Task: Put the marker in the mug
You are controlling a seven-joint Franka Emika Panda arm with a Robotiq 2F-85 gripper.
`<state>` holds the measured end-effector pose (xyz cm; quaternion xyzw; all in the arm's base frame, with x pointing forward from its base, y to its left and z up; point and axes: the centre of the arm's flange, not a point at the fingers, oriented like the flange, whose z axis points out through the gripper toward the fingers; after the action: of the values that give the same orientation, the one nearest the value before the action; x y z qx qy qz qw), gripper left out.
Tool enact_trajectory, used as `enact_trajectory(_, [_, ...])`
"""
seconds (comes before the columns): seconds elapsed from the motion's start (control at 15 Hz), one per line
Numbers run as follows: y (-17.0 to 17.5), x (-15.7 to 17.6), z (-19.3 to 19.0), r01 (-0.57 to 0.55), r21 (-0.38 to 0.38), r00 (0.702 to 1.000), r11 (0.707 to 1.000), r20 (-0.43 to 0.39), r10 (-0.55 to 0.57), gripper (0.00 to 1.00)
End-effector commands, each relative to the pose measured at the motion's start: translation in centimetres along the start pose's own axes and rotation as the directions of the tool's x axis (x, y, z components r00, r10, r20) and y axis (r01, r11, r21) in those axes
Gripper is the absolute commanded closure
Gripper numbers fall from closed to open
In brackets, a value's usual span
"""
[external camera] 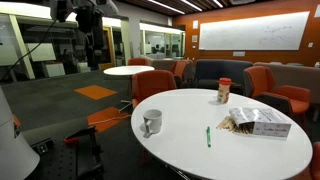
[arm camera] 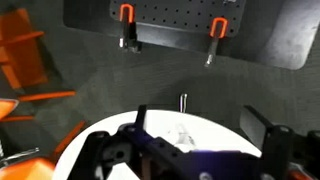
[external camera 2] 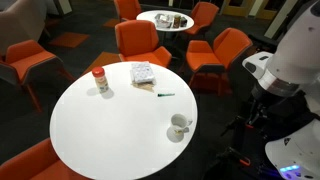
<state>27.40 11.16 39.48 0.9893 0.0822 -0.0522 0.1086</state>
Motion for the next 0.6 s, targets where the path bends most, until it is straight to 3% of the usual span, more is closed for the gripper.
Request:
enact_trajectory(0.0, [0.0,0.0,0.1,0.000,0.000,1.000,1.000,0.001,0.000,0.00])
enact_trajectory(0.4, [0.0,0.0,0.1,0.001,0.000,1.000,1.000,0.004,-0.001,0.00])
enact_trajectory(0.53, [1.2,0.9,0.2,-0.011,0.042,1.000,0.999,0.010,0.011,0.00])
